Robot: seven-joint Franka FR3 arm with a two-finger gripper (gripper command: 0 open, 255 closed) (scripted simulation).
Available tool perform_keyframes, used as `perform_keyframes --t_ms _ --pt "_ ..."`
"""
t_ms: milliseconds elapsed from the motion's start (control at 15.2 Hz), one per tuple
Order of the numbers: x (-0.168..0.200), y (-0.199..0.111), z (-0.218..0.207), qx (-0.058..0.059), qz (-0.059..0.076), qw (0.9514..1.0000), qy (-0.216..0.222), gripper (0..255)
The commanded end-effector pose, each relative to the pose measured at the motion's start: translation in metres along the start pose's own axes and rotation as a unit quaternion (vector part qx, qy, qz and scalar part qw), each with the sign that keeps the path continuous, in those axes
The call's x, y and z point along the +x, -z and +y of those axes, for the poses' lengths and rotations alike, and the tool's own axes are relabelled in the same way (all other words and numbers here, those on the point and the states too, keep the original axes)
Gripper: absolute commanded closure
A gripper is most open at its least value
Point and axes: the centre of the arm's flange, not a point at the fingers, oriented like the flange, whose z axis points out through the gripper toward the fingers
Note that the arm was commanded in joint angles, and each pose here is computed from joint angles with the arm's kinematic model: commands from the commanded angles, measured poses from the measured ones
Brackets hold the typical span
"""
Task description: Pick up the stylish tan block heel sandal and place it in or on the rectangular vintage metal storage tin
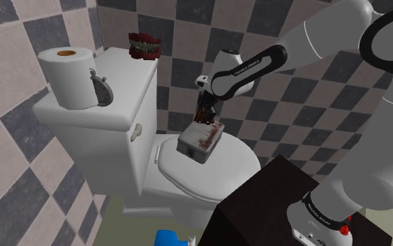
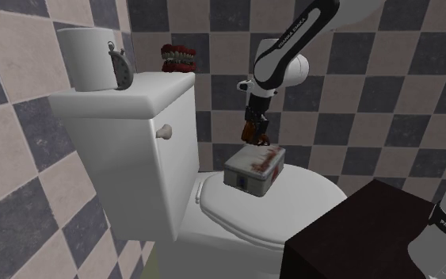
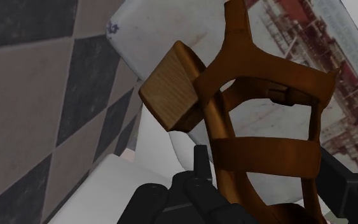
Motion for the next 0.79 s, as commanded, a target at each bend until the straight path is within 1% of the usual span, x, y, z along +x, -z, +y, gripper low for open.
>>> perform_keyframes --t_ms 0,264,726 --pt "-0.002 -0.01 -0.001 -0.001 0.0 1.0 0.0 255" --pt "-0.004 -0.032 -0.005 -0.001 0.0 1.0 0.0 255" --pt "-0.004 -0.032 -0.005 -0.001 0.0 1.0 0.0 255"
